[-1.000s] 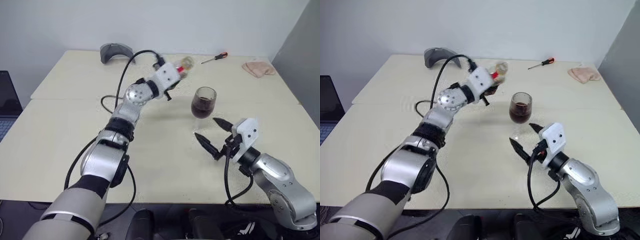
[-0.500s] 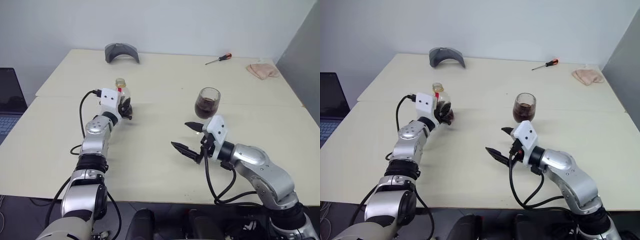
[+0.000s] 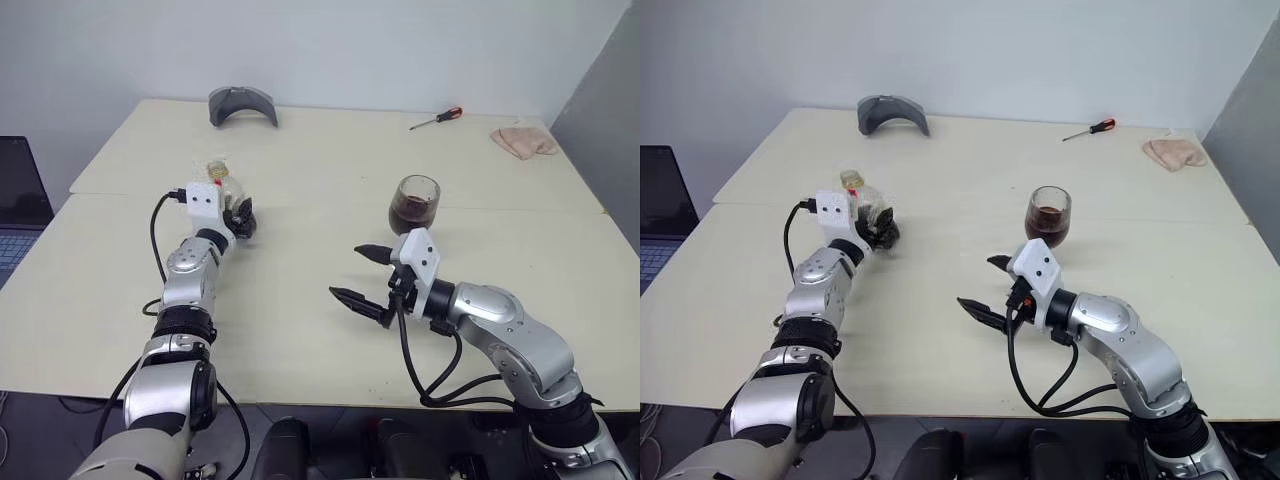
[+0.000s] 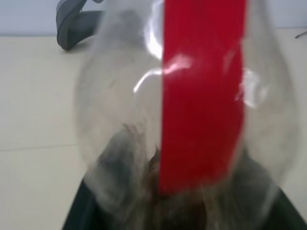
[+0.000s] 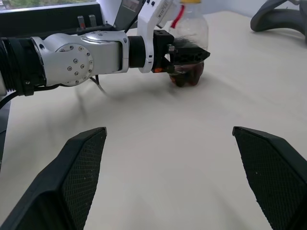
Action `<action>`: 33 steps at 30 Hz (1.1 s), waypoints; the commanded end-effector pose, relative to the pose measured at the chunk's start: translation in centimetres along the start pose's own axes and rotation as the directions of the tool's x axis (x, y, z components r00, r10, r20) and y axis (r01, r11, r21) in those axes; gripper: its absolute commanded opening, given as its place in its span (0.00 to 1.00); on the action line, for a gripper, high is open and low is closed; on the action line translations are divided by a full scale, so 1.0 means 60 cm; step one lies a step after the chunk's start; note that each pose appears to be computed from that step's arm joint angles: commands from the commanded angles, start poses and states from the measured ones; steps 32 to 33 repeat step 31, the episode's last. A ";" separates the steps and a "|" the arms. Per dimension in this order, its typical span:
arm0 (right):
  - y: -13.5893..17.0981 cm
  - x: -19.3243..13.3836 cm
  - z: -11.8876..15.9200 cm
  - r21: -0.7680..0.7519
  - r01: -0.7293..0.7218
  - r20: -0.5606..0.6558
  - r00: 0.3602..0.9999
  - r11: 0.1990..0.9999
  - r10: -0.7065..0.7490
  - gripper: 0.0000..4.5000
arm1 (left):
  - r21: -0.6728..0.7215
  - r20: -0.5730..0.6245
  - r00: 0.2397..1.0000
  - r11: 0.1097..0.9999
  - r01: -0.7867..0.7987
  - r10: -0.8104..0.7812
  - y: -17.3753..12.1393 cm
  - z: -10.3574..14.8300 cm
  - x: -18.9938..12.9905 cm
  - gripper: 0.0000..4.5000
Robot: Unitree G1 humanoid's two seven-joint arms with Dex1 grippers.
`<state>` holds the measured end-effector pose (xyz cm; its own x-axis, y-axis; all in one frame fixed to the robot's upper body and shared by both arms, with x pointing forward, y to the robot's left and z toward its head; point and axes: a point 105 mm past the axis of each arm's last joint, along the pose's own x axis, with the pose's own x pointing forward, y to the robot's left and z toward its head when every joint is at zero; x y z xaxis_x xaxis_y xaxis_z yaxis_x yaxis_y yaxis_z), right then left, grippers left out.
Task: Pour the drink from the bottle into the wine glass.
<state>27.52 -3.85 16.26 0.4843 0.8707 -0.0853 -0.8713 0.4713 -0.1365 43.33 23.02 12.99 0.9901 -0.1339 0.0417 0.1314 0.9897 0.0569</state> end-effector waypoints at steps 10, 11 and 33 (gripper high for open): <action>-0.036 -0.089 -0.051 0.031 0.244 -0.064 0.968 0.969 -0.241 1.00 | 0.022 0.084 0.992 0.996 -0.091 0.089 0.000 0.037 -0.144 0.99; -0.050 -0.101 -0.065 0.041 0.324 -0.065 0.945 0.945 -0.321 1.00 | 0.011 0.068 0.991 0.993 -0.114 0.113 0.001 0.032 -0.159 0.99; -0.224 -0.201 -0.104 0.056 0.842 0.105 0.529 0.536 -0.842 1.00 | 0.013 0.055 0.964 0.965 -0.261 0.260 0.032 0.002 -0.217 0.99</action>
